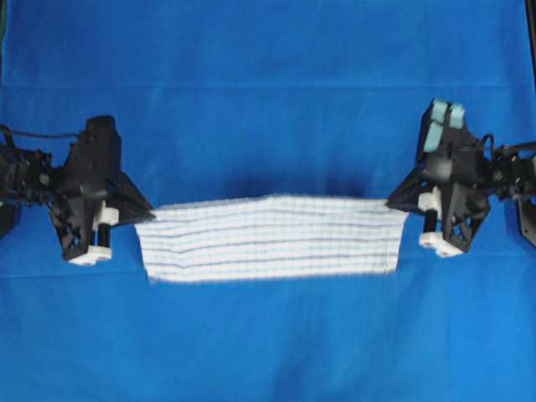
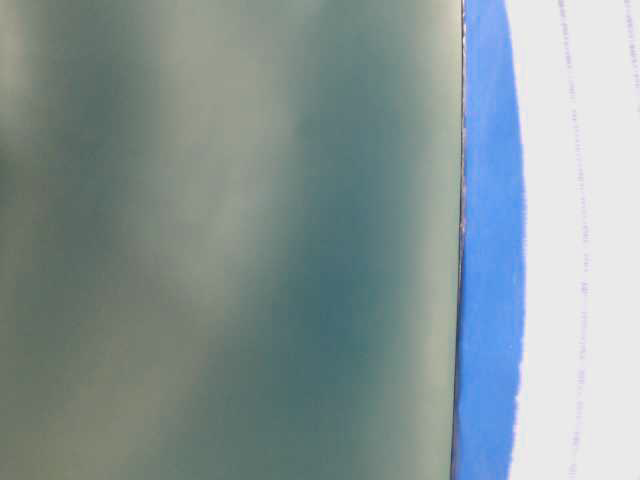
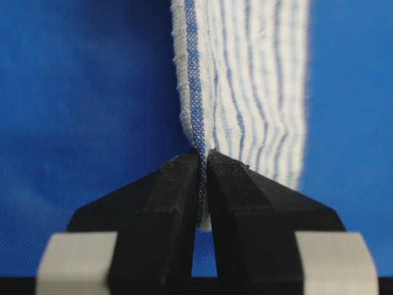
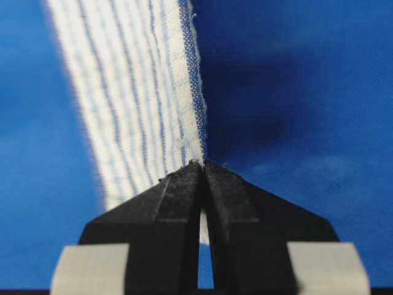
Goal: Fold the blue towel.
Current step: 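Lift the folded strip and swing it to a vertical orientation, then lay the strip down vertically and open both grippers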
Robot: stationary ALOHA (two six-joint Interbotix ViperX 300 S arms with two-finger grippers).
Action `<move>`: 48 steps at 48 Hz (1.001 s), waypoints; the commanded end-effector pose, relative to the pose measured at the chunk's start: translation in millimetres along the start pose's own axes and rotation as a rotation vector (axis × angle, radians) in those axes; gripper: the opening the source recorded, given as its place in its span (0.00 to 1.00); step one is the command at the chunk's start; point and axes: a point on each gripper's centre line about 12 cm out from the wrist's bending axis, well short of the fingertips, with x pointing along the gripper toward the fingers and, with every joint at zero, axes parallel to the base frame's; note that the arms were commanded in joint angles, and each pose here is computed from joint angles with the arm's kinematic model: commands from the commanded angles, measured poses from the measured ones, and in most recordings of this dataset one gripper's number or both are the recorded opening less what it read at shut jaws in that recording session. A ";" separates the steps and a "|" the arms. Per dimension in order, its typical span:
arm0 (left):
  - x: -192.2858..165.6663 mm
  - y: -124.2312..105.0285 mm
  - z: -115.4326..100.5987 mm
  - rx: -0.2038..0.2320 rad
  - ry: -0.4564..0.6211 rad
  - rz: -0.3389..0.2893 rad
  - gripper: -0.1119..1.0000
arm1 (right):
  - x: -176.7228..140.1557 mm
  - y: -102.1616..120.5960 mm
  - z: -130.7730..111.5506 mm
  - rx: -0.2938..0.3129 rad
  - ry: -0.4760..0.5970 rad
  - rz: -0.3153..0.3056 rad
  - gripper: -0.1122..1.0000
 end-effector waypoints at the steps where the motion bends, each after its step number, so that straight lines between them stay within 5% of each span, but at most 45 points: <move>1: -3.7 -2.1 7.5 0.001 -0.034 -0.009 0.11 | -5.1 1.0 8.2 -0.012 -0.035 0.003 0.11; 11: 4.1 -9.5 25.7 0.009 -0.118 -0.034 0.11 | -1.9 -24.0 26.8 -0.006 -0.084 -0.079 0.11; 36: 54.1 -55.0 103.8 0.056 -0.208 -0.108 0.11 | -7.6 -111.7 121.3 -0.027 -0.242 -0.356 0.11; 48: 79.5 -71.6 142.1 0.064 -0.251 -0.126 0.11 | 1.4 -135.3 151.4 -0.057 -0.260 -0.416 0.11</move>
